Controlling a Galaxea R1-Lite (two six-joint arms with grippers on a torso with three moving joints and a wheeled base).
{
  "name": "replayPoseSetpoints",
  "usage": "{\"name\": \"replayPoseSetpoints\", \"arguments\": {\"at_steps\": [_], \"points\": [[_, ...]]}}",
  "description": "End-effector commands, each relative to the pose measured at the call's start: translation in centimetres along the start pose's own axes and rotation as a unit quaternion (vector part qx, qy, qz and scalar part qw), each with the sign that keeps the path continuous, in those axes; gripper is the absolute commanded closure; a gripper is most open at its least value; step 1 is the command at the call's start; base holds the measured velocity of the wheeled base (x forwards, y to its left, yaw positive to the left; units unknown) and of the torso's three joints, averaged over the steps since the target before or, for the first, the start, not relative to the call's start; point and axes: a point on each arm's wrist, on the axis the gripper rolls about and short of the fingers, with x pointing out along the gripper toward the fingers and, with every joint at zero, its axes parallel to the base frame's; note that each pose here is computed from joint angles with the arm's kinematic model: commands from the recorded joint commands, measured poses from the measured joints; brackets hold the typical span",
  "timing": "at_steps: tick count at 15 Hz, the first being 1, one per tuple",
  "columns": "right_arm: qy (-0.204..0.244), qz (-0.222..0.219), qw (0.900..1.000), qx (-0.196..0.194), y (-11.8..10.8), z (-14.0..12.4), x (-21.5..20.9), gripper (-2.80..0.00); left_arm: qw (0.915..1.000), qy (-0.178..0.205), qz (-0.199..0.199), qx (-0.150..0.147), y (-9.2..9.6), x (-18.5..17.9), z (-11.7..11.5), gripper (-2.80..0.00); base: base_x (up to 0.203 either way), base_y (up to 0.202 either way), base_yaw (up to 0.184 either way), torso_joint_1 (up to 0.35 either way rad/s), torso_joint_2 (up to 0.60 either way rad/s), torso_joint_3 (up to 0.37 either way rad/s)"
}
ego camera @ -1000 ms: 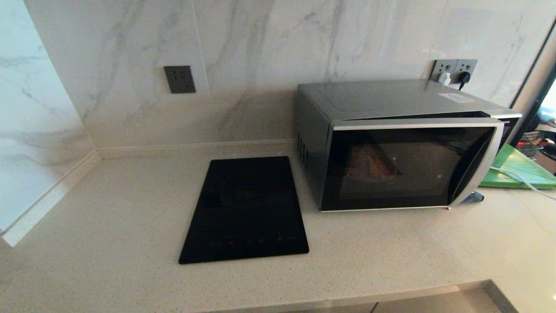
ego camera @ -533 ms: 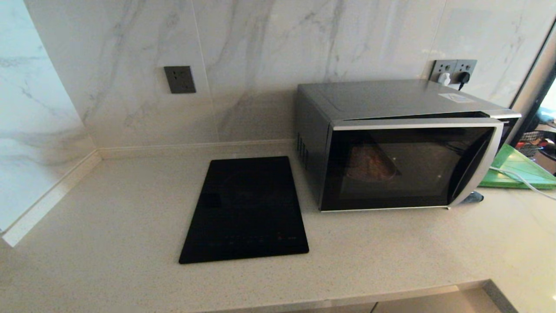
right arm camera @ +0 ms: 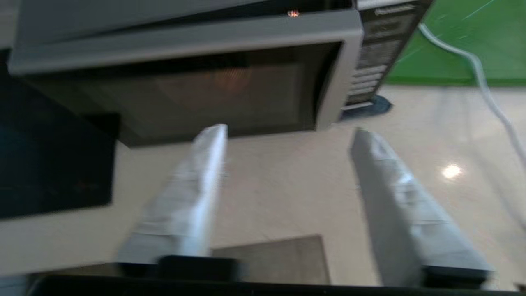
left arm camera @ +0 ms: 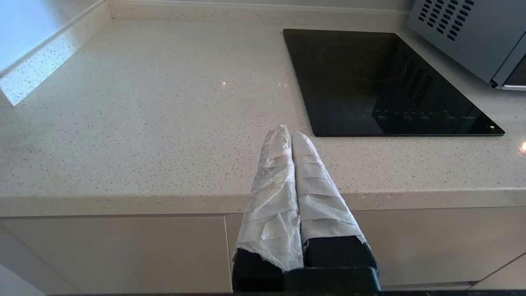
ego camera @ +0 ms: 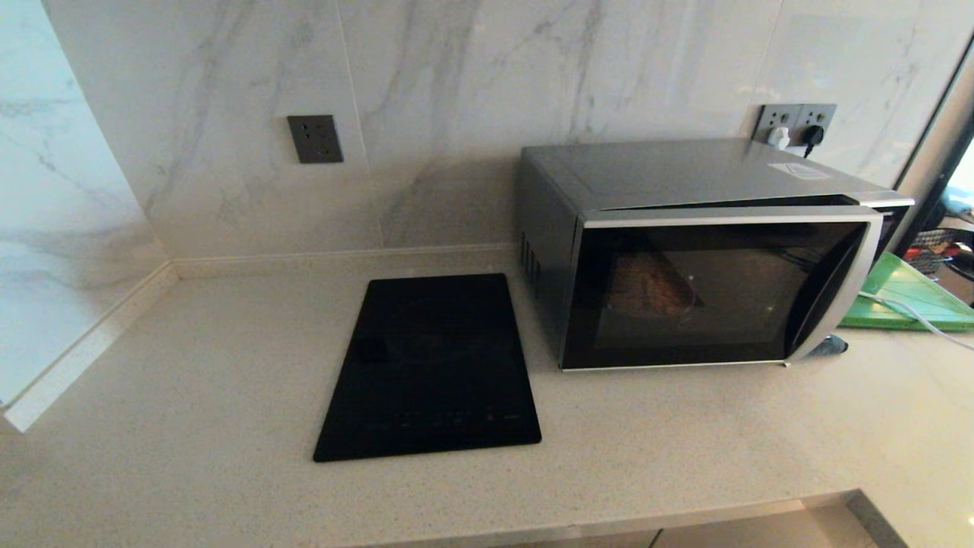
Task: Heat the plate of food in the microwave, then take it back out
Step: Open the microwave oven
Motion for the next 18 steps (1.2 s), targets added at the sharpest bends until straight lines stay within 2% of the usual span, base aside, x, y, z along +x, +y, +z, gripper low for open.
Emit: {"name": "replayPoseSetpoints", "arguments": {"at_steps": [1,5,7,12,15,18], "points": [[0.029,0.001,0.999,0.014,-0.4,0.9,3.9,0.00,1.0000,0.000,0.001,0.000,0.0,0.0,0.0,0.00,0.000,0.000,0.000,0.000,0.00,0.000],[0.037,-0.003,0.994,0.099,-0.9,2.5,9.1,0.00,1.0000,0.000,0.001,0.000,0.0,0.0,0.0,0.00,0.000,0.000,0.000,0.000,0.00,0.000],[0.031,-0.015,0.992,0.125,-1.4,2.7,13.0,0.00,1.0000,0.000,0.001,0.000,0.0,0.0,0.0,0.00,0.000,0.000,0.000,0.000,0.00,0.000],[0.044,-0.037,0.990,0.133,-2.4,1.6,19.2,0.00,1.0000,0.000,0.001,0.000,0.0,0.0,0.0,0.00,0.000,0.000,0.000,0.000,0.00,0.000],[0.012,-0.034,0.991,0.128,-2.8,1.8,21.5,0.00,1.0000,0.000,0.001,0.000,0.0,0.0,0.0,0.00,0.000,0.000,0.000,0.000,0.00,0.000],[0.015,-0.037,0.991,0.125,-2.9,1.4,22.5,0.00,1.0000,0.000,0.001,0.000,0.0,0.0,0.0,0.00,0.000,0.000,0.000,0.000,0.00,0.000]]}}
